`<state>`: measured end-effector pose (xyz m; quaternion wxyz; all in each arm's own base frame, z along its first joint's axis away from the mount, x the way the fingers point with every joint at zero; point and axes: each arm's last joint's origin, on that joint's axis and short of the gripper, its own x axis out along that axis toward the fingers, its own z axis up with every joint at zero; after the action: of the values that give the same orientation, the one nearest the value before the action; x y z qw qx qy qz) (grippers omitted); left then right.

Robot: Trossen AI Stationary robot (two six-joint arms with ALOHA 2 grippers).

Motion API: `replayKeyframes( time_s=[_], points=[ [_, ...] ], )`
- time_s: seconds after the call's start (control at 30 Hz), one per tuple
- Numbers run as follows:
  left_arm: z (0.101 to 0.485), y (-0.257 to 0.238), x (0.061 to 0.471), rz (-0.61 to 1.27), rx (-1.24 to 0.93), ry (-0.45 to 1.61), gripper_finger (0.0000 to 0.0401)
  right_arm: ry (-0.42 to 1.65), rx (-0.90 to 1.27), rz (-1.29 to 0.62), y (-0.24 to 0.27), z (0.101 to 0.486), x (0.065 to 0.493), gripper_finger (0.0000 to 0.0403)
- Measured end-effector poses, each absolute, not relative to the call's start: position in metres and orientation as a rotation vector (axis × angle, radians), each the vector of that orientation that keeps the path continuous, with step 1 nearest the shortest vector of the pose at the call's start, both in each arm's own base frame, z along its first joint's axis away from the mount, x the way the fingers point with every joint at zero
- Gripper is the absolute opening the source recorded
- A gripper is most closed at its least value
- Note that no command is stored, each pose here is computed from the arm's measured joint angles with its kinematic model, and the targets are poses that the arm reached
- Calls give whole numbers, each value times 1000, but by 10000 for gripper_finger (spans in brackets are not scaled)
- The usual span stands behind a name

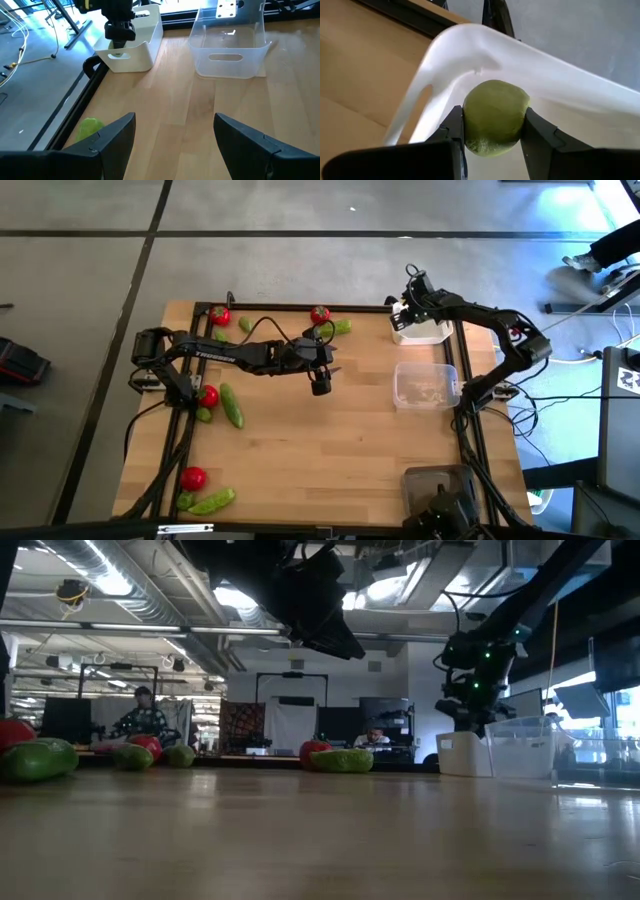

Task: Sort produce into baskets
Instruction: Put the top right lime into the white bin

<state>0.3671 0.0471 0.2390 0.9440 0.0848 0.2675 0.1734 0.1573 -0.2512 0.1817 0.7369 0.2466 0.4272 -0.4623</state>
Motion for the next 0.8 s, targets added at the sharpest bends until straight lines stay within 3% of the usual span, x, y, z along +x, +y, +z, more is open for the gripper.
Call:
replayKeyframes(
  time_s=[0.43,0.8],
  points=[
    [239,47,367,353,173,545,265,966,554,-1009,-254,172,159,112],
    [239,47,367,354,172,545,265,968,546,-1006,-254,172,160,199]
  ],
)
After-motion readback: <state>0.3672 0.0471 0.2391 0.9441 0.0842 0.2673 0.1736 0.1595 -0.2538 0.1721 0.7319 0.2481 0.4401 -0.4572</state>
